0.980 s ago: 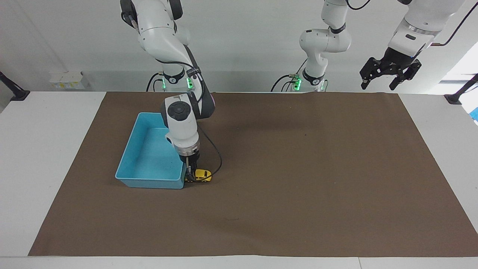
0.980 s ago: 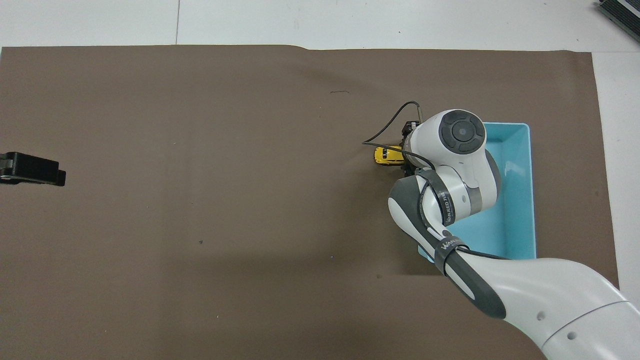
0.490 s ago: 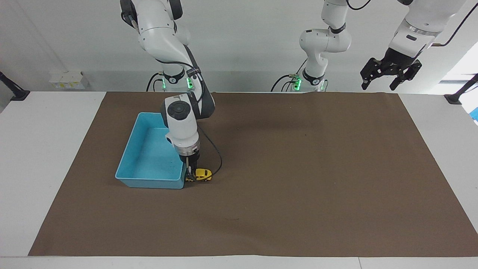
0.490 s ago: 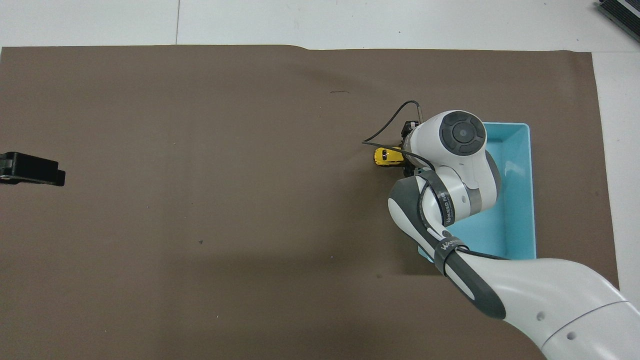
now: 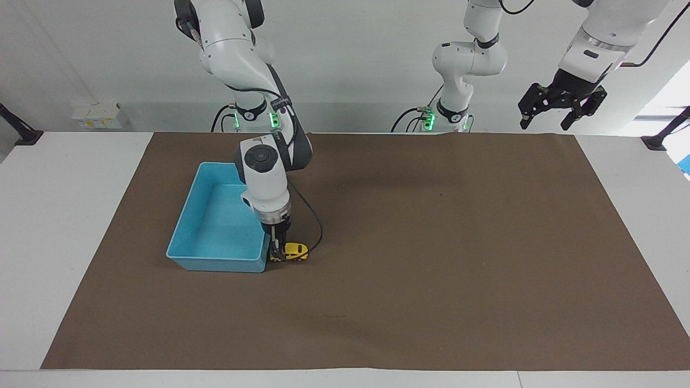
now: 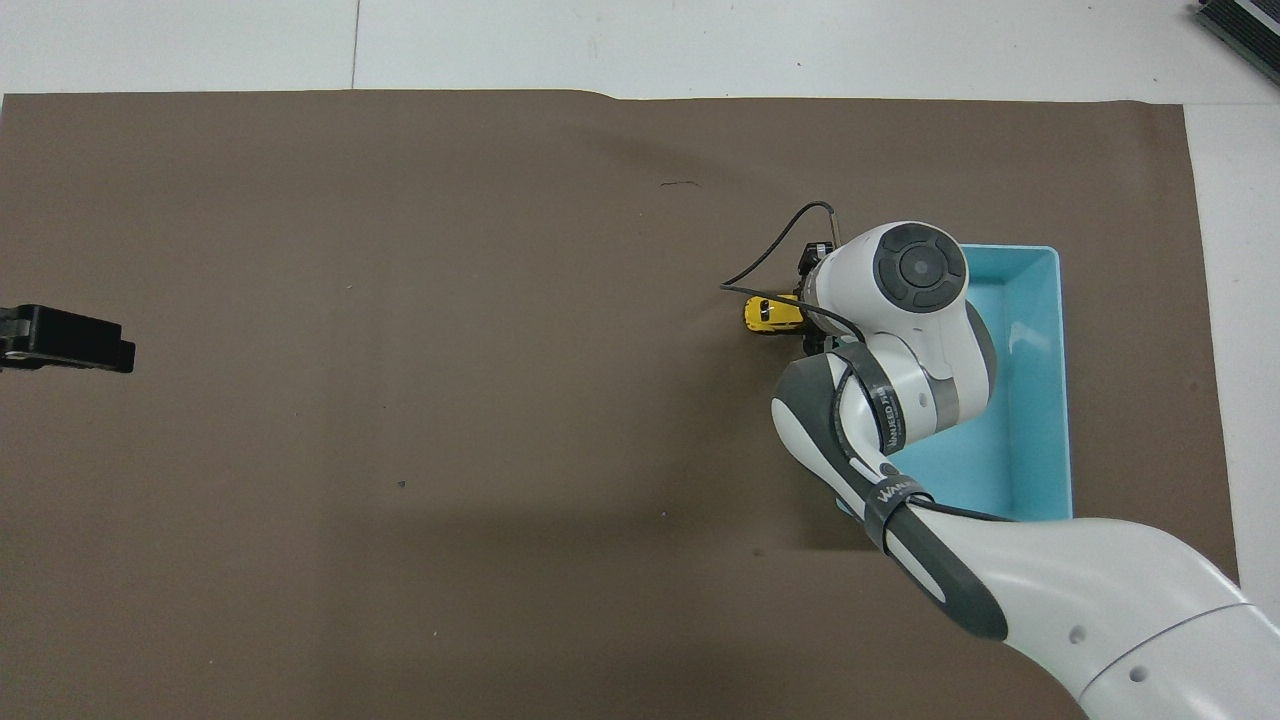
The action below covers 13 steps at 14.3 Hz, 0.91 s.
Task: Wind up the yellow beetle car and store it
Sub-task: 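Close the right gripper on the yellow car beside the bin, then lift the yellow car with the right gripper over the bin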
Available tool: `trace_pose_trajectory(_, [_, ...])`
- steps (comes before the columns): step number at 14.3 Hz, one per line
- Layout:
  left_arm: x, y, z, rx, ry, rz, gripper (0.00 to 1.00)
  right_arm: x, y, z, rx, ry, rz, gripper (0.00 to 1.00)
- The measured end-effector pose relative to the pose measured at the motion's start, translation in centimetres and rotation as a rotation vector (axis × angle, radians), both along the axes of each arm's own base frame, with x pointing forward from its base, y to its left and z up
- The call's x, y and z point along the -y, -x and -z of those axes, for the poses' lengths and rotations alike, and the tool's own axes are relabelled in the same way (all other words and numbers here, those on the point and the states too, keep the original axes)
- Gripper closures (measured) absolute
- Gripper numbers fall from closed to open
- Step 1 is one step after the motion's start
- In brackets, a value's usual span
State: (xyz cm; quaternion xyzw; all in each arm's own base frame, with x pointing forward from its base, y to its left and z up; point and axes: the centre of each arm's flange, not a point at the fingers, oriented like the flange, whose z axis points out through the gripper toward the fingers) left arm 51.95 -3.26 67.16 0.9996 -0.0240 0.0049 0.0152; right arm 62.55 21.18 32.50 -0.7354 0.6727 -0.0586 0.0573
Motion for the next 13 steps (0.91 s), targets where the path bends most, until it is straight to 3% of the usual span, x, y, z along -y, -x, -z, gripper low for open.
trace_pose_trajectory(6, [-1.0, 0.0, 0.0, 0.000, 0.000, -0.018, 0.00, -1.2, 0.4, -5.0, 0.028, 0.009, -0.102, 0.56])
trace_pose_trajectory(11, [-1.0, 0.0, 0.0, 0.000, 0.000, -0.018, 0.00, -1.1, 1.4, -9.0, 0.037, 0.052, -0.314, 0.56])
trace_pose_trajectory(13, [-1.0, 0.0, 0.0, 0.000, 0.000, -0.018, 0.00, -0.4, 1.8, -9.8, 0.006, 0.087, -0.449, 0.56])
